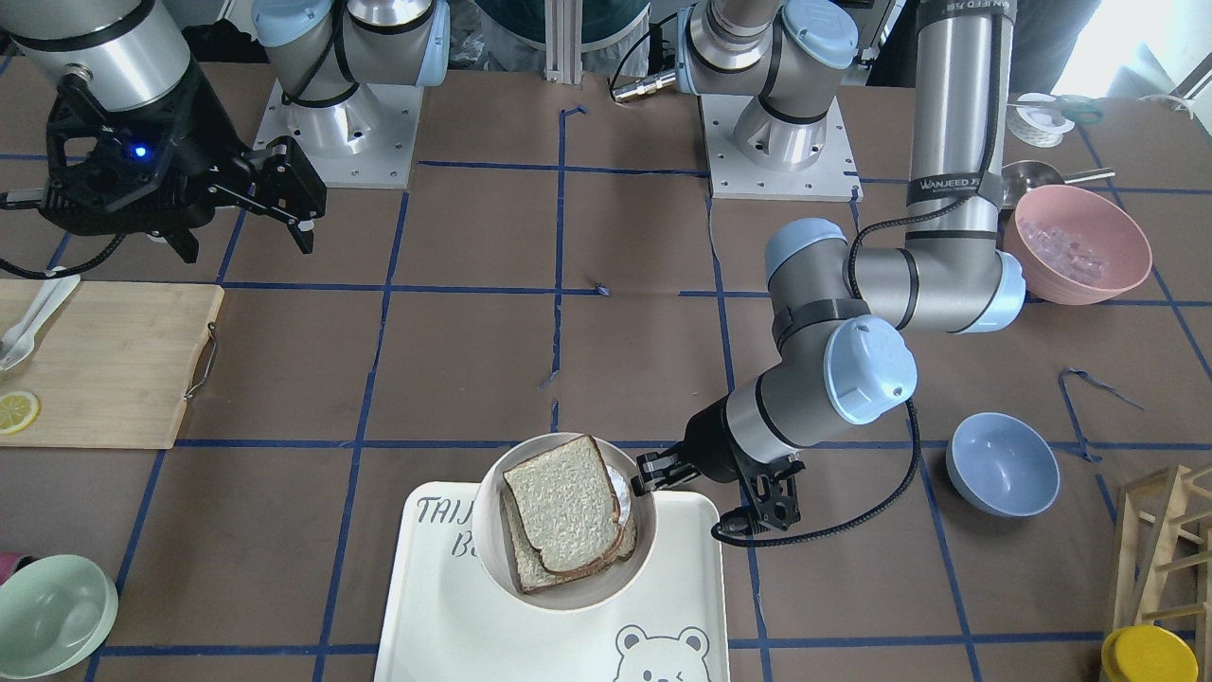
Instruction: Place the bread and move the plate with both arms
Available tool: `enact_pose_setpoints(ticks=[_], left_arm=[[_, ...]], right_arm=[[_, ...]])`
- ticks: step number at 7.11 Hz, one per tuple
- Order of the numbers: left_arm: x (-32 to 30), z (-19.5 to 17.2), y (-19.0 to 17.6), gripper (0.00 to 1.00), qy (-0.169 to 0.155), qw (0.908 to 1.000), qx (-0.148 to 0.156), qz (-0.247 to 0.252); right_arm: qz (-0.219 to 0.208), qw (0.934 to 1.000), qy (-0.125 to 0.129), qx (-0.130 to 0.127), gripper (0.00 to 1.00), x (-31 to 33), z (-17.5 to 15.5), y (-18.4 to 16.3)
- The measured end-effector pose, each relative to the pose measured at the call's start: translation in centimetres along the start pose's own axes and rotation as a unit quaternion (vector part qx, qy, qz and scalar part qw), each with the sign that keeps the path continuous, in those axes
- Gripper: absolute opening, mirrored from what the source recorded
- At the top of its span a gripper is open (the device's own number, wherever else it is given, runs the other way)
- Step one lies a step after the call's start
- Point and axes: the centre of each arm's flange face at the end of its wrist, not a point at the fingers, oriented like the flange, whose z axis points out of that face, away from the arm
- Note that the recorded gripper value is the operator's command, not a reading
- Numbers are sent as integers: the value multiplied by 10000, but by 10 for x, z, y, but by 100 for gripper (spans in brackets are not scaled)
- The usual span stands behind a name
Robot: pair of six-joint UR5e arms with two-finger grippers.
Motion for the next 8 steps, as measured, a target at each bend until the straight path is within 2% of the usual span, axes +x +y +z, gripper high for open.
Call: enact_pose_setpoints(ticks=[2, 3, 4, 5, 8], left_arm=[[4, 22, -51, 0, 0, 10000, 44, 20], [0, 37, -63, 0, -17, 10000, 1, -6], [-6, 49, -68, 45, -52, 9999, -61, -84], [-10, 55, -70, 99, -132, 9997, -72, -174], [-2, 34, -66, 100, -381, 9991, 41, -191]], right_arm=[[5, 10000, -1, -12, 100, 0, 1, 0], [6, 10000, -3, -23, 100, 0, 2, 0], [7, 10000, -4, -27, 100, 0, 3, 0], [7, 10000, -4, -29, 100, 0, 3, 0], [7, 10000, -4, -30, 100, 0, 3, 0]])
